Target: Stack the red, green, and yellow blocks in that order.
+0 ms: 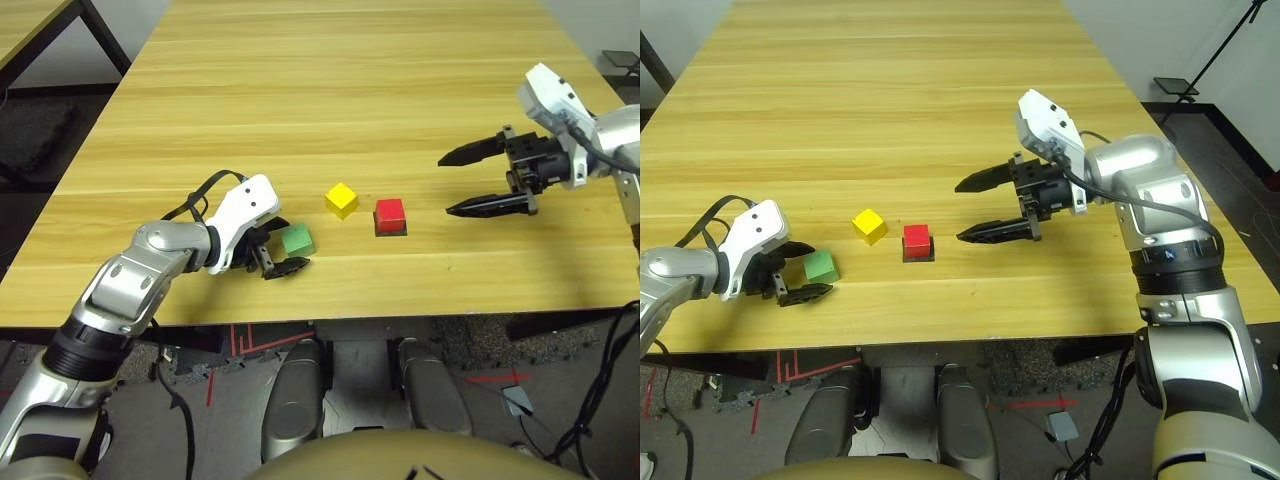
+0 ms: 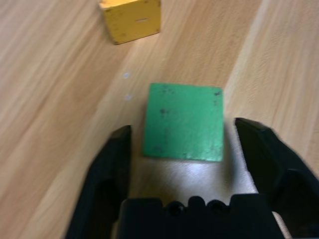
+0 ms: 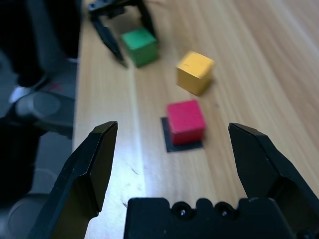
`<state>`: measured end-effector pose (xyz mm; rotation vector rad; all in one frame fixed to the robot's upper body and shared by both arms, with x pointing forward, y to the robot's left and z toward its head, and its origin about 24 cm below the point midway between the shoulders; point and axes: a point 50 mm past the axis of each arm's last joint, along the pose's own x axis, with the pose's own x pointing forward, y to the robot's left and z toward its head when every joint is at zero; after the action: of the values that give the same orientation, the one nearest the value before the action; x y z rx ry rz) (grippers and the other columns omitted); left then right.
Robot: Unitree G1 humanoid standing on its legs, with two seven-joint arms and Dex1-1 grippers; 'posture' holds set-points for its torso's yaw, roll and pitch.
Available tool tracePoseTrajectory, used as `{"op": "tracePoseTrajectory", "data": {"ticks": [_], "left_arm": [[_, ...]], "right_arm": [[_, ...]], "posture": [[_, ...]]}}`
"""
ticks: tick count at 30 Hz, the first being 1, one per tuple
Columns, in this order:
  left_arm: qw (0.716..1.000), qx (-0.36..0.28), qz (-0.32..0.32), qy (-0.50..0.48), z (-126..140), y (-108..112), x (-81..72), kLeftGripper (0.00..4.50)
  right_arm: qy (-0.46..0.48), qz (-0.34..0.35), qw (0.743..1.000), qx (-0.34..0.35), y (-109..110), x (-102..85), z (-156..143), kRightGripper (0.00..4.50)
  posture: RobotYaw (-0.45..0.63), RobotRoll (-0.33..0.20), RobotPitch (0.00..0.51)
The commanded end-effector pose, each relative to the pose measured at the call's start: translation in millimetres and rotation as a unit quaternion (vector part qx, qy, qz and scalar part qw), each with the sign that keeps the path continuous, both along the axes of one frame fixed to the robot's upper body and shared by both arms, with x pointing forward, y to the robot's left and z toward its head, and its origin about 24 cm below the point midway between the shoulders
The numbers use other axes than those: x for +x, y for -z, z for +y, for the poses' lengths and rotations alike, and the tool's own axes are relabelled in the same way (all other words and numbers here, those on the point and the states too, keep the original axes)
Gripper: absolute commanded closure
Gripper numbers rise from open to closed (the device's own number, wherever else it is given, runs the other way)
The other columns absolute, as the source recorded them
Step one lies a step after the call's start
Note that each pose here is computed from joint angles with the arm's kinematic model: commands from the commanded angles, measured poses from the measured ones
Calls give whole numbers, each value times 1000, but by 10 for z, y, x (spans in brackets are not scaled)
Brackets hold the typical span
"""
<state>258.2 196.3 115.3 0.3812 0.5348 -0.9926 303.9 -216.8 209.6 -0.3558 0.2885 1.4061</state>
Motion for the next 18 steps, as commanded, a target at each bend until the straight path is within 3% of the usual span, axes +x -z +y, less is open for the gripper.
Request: {"op": "tracePoseTrajectory", "data": {"ticks": [1,3,12,18], "left_arm": [[1000,-13,2,15,-51,-68,29,1873],[999,-27,-3,26,-106,-176,64,2453],[989,-58,-37,133,-534,-728,306,2446],[979,-37,-28,201,-816,-786,505,2446]], "right_arm": [[15,-6,1000,2,-9,-59,-97,0],[29,-4,1000,-5,23,-83,-166,0],[56,7,998,-16,156,-181,-270,0],[61,10,998,-18,224,-224,-246,0]], "posture": [[238,-108,96],[225,-102,96],[169,-77,99],[139,-66,93]]}}
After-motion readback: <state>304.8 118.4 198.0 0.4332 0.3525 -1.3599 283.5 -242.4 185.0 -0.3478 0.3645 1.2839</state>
